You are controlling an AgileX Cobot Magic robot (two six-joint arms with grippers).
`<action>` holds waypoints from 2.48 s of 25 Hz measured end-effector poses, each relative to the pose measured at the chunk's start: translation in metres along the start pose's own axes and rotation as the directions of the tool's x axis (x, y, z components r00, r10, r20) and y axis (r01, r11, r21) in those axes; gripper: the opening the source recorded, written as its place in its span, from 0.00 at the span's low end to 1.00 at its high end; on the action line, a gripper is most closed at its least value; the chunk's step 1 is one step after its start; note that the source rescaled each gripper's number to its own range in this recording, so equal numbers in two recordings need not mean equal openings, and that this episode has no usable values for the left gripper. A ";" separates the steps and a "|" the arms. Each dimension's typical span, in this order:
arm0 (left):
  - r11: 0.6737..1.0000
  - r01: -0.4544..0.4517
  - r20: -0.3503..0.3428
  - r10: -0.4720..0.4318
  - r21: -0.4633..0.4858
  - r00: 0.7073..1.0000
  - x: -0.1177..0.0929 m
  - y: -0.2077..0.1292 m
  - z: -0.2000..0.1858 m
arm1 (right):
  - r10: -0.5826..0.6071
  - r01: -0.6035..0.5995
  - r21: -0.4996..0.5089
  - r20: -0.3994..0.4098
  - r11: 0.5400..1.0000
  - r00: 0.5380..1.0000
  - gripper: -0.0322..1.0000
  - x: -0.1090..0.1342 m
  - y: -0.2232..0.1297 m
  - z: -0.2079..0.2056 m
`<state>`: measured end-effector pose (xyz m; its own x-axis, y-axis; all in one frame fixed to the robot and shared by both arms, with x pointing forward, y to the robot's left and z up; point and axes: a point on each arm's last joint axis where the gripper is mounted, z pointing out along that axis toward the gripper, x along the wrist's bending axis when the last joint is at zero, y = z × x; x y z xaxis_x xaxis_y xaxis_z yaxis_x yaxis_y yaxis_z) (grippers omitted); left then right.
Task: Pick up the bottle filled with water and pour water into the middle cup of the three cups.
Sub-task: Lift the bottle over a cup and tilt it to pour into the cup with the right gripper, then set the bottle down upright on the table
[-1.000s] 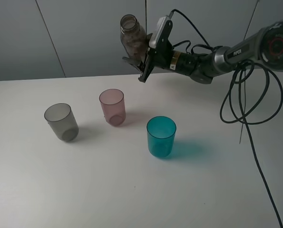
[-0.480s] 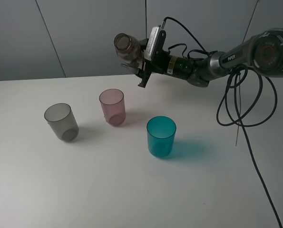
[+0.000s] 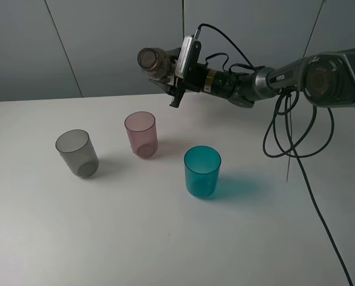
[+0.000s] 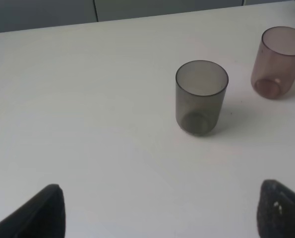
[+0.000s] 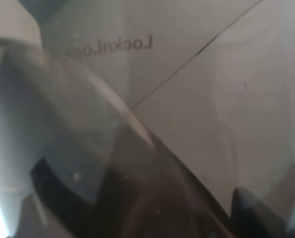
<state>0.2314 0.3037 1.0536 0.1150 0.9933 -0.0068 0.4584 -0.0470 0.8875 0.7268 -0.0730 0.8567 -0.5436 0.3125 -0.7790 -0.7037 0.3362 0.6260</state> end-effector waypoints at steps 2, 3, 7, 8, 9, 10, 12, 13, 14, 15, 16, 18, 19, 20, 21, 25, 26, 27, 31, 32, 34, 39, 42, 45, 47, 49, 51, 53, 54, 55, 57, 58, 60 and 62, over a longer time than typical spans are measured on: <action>1.000 0.000 0.000 0.000 0.000 1.000 0.000 0.000 0.000 | -0.010 0.010 0.008 0.000 1.000 1.000 0.03 0.002 -0.004 0.002; 1.000 0.000 0.000 0.000 0.000 1.000 0.000 0.000 0.000 | -0.018 0.018 0.015 -0.001 1.000 1.000 0.03 0.002 -0.006 0.002; 1.000 0.000 0.000 0.000 0.000 1.000 0.000 0.000 0.000 | -0.058 0.058 0.034 -0.007 0.998 0.998 0.03 0.005 -0.011 0.004; 1.000 0.000 0.000 0.000 0.000 1.000 0.000 0.000 0.000 | -0.066 0.066 0.042 -0.014 0.997 0.998 0.03 0.008 -0.013 0.004; 1.000 0.000 0.000 0.000 0.000 1.000 0.000 0.000 0.000 | -0.078 0.079 0.044 -0.017 0.996 0.997 0.03 0.009 -0.014 0.003; 1.000 0.000 0.000 0.000 0.000 1.000 0.000 0.000 0.000 | -0.089 0.090 0.046 -0.021 0.995 0.996 0.03 0.011 -0.015 0.003; 1.000 0.000 0.000 0.000 0.000 1.000 0.000 0.000 0.000 | -0.111 0.113 0.050 -0.037 0.992 0.993 0.03 0.014 -0.017 0.003; 1.000 0.000 0.000 0.000 0.000 1.000 0.000 0.000 0.000 | -0.126 0.127 0.048 -0.042 0.991 0.991 0.03 0.014 -0.017 0.003; 1.000 0.000 0.000 0.000 0.000 1.000 0.000 0.000 0.000 | -0.141 0.143 0.048 -0.045 0.989 0.989 0.03 0.015 -0.018 0.003; 1.000 0.000 0.000 0.000 0.000 1.000 0.000 0.000 0.000 | -0.150 0.152 0.047 -0.046 0.987 0.988 0.03 0.015 -0.018 0.003; 1.000 0.000 0.000 0.000 0.000 1.000 0.000 0.000 0.000 | -0.162 0.165 0.048 -0.047 0.985 0.986 0.03 0.015 -0.018 0.003; 1.000 0.000 0.000 0.000 0.000 1.000 0.000 0.000 0.000 | -0.187 0.189 0.047 -0.048 0.981 0.981 0.03 0.015 -0.018 0.003; 1.000 0.000 0.000 0.000 0.000 1.000 0.000 0.000 0.000 | -0.198 0.201 0.046 -0.050 0.979 0.979 0.03 0.015 -0.018 0.003; 1.000 0.000 0.000 0.000 0.000 1.000 0.000 0.000 0.000 | -0.210 0.212 0.044 -0.051 0.976 0.976 0.03 0.015 -0.017 0.003; 1.000 0.000 0.000 0.000 0.000 1.000 0.000 0.000 0.000 | -0.221 0.223 0.044 -0.051 0.974 0.974 0.03 0.015 -0.017 0.003; 1.000 0.000 0.000 0.000 0.000 1.000 0.000 0.000 0.000 | -0.259 0.261 0.033 -0.065 0.965 0.964 0.03 0.015 -0.017 0.004; 1.000 0.000 0.000 0.000 0.000 1.000 0.000 0.000 0.000 | -0.264 0.267 0.032 -0.066 0.963 0.962 0.03 0.015 -0.017 0.004; 1.000 0.000 0.000 0.000 0.000 1.000 0.000 0.000 0.000 | -0.271 0.274 0.030 -0.066 0.961 0.960 0.03 0.015 -0.017 0.004; 1.000 0.000 0.000 0.000 0.000 1.000 0.000 0.000 0.000 | -0.298 0.299 0.011 -0.059 0.954 0.953 0.03 0.015 -0.015 0.004; 1.000 0.000 0.000 0.000 0.000 1.000 0.000 0.000 0.000 | -0.306 0.307 0.008 -0.058 0.952 0.950 0.03 0.015 -0.015 0.004; 1.000 0.000 0.000 0.000 0.000 1.000 0.000 0.000 0.000 | -0.316 0.317 0.008 -0.058 0.948 0.947 0.03 0.015 -0.015 0.004; 1.000 0.000 0.000 0.000 0.000 1.000 0.000 0.000 0.000 | -0.351 0.352 0.006 -0.058 0.936 0.935 0.03 0.015 -0.015 0.004; 1.000 0.000 0.000 0.000 0.000 1.000 0.000 0.000 0.000 | -0.372 0.373 0.004 -0.058 0.928 0.926 0.03 0.015 -0.015 0.004; 1.000 0.000 0.000 0.000 0.000 1.000 0.000 0.000 0.000 | -0.391 0.392 0.003 -0.059 0.920 0.918 0.03 0.015 -0.015 0.004; 1.000 0.000 0.000 0.000 0.000 1.000 0.000 0.000 0.000 | -0.407 0.408 0.002 -0.059 0.913 0.912 0.03 0.015 -0.015 0.004; 1.000 0.000 0.000 0.000 0.000 1.000 0.000 0.000 0.000 | -0.423 0.424 0.001 -0.059 0.906 0.904 0.03 0.015 -0.015 0.004; 1.000 0.000 0.000 0.000 0.000 1.000 0.000 0.000 0.000 | -0.432 0.433 0.000 -0.059 0.901 0.900 0.03 0.015 -0.015 0.004; 1.000 0.000 0.000 0.000 0.000 1.000 0.000 0.000 0.000 | -0.441 0.442 0.000 -0.059 0.897 0.896 0.03 0.015 -0.015 0.004; 1.000 0.000 0.000 0.000 0.000 1.000 0.000 0.000 0.000 | -0.449 0.450 -0.001 -0.059 0.893 0.891 0.03 0.015 -0.015 0.004; 1.000 0.000 0.000 0.000 0.000 1.000 0.000 0.000 0.000 | -0.454 0.455 -0.001 -0.059 0.891 0.889 0.03 0.015 -0.015 0.004; 1.000 0.000 0.000 0.000 0.000 1.000 0.000 0.000 0.000 | -0.462 0.463 0.000 -0.060 0.887 0.885 0.03 0.015 -0.015 0.004; 1.000 0.000 0.000 0.000 0.000 1.000 0.000 0.000 0.000 | -0.468 0.469 -0.001 -0.060 0.883 0.882 0.03 0.015 -0.015 0.004; 1.000 0.000 0.000 0.000 0.000 1.000 0.000 0.000 0.000 | -0.478 0.479 0.000 -0.061 0.878 0.876 0.03 0.015 -0.015 0.004; 1.000 0.000 0.000 0.000 0.000 1.000 0.000 0.000 0.000 | -0.492 0.494 0.002 -0.068 0.870 0.868 0.03 0.016 -0.016 0.004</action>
<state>0.2314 0.3037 1.0536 0.1150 0.9933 -0.0068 0.4584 -0.0470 0.8875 0.7309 -0.0702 0.8348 -0.1566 0.0450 -0.9866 -0.8792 0.4487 0.1600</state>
